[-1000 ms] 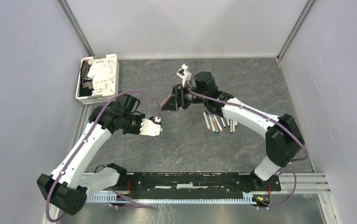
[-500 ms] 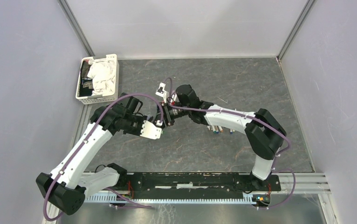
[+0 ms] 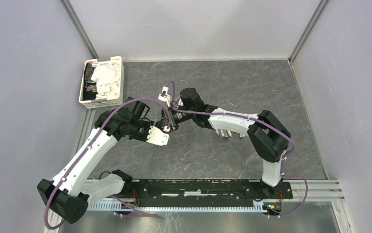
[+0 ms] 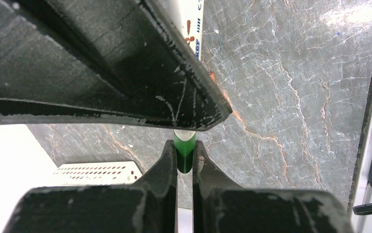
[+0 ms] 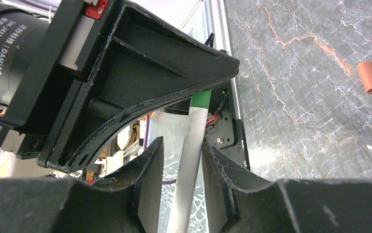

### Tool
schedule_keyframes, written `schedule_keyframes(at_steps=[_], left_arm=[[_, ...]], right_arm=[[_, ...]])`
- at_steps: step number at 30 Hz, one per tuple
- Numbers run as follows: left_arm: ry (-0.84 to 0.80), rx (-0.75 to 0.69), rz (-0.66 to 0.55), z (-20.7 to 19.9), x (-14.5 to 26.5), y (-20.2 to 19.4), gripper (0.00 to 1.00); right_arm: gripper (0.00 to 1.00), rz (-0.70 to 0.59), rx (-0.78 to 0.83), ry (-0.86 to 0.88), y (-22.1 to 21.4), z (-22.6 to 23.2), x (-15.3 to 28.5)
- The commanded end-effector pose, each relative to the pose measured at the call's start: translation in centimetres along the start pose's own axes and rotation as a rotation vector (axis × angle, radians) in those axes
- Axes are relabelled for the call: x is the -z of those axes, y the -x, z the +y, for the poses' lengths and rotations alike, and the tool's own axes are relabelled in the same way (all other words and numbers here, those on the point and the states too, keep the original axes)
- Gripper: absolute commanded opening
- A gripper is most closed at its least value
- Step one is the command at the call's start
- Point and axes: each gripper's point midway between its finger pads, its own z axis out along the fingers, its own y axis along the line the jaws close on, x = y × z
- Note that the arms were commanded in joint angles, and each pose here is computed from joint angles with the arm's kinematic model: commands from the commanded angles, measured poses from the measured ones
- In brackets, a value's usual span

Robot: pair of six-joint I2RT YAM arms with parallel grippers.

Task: Open the pen caps
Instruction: Pick up the pen from the center of the board.

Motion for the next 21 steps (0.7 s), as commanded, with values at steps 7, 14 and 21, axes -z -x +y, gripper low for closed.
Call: schedule_keyframes(at_steps=[7,14,21], left_arm=[[0.020,-0.026,-0.028,1.0,1.0,0.9,0.04],[-0.100,0.106,-0.204,-0.7,2.3,4.6,0.59],[-0.183,0.140,-0.261,-2.0,1.8,5.6,0.58]], right_arm=[[0.10,0.036,0.109,0.041,0.1,1.8,0.1],[0.00,0.048,0.271,0.086,0.0,2.8,2.0],[0.00,0.029,0.298,0.089,-1.1,2.3,3.9]])
